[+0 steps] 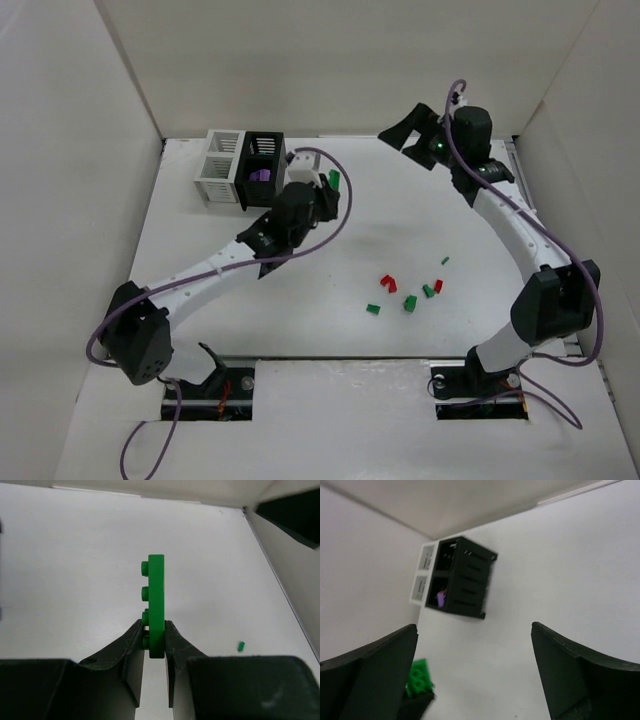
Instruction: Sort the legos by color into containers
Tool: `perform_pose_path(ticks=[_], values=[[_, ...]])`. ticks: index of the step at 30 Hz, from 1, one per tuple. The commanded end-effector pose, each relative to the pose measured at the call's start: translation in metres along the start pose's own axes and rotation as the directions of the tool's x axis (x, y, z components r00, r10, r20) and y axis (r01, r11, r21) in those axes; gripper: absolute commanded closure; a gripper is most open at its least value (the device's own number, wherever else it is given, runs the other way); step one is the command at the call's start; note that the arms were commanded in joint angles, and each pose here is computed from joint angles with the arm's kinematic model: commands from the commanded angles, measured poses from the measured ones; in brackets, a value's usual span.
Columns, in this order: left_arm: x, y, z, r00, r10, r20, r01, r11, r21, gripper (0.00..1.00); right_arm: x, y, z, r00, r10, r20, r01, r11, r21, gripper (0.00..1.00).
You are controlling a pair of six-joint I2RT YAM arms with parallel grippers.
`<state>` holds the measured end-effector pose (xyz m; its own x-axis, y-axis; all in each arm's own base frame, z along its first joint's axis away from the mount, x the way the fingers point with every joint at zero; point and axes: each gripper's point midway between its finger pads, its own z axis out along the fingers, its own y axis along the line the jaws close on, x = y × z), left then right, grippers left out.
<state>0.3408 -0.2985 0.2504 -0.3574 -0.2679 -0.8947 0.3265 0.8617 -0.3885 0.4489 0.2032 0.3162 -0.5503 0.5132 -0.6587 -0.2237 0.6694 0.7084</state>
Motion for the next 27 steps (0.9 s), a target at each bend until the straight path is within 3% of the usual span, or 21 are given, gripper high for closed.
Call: perform_pose_path(ticks=[1,3,4,8,14,18,23,27], values=[[-0.058,0.056,0.012,0.993,-0.055,0.104,0.068,0.99,-0.126,1.0,-0.051,-0.001,-0.023,0.987,-0.061,0.149,0.059,0.998,0.016,0.0],[-0.076,0.086,0.017,0.988,-0.092,0.126,0.112,0.981,-0.158,1.0,-0.056,-0.019,-0.031,0.982,-0.087,0.167,0.078,0.995,0.06,0.0],[-0.086,0.122,0.019,0.985,-0.098,0.14,0.13,0.962,-0.239,1.0,-0.056,-0.018,-0.038,0.977,-0.129,0.171,0.12,0.991,0.062,0.0],[-0.125,0.2,0.017,0.974,-0.088,0.207,0.171,0.888,-0.426,1.0,-0.042,-0.055,-0.056,0.973,-0.17,0.158,0.147,0.978,0.149,0.0],[-0.12,0.299,0.026,0.975,-0.15,0.165,0.217,0.811,-0.544,1.0,-0.021,-0.124,-0.076,0.985,-0.146,0.096,0.112,0.949,0.294,0.0],[-0.117,0.335,0.028,0.97,-0.183,0.157,0.241,0.76,-0.604,1.0,-0.015,-0.142,-0.079,0.986,-0.16,0.04,0.135,0.926,0.353,0.0],[-0.124,0.349,0.043,0.977,-0.175,0.125,0.215,0.76,-0.613,1.0,-0.014,-0.156,-0.082,0.988,-0.156,-0.014,0.147,0.897,0.417,0.0],[-0.112,0.361,0.049,0.978,-0.198,0.073,0.196,0.724,-0.661,1.0,-0.009,-0.164,-0.083,0.99,-0.14,-0.031,0.14,0.884,0.446,0.0]])
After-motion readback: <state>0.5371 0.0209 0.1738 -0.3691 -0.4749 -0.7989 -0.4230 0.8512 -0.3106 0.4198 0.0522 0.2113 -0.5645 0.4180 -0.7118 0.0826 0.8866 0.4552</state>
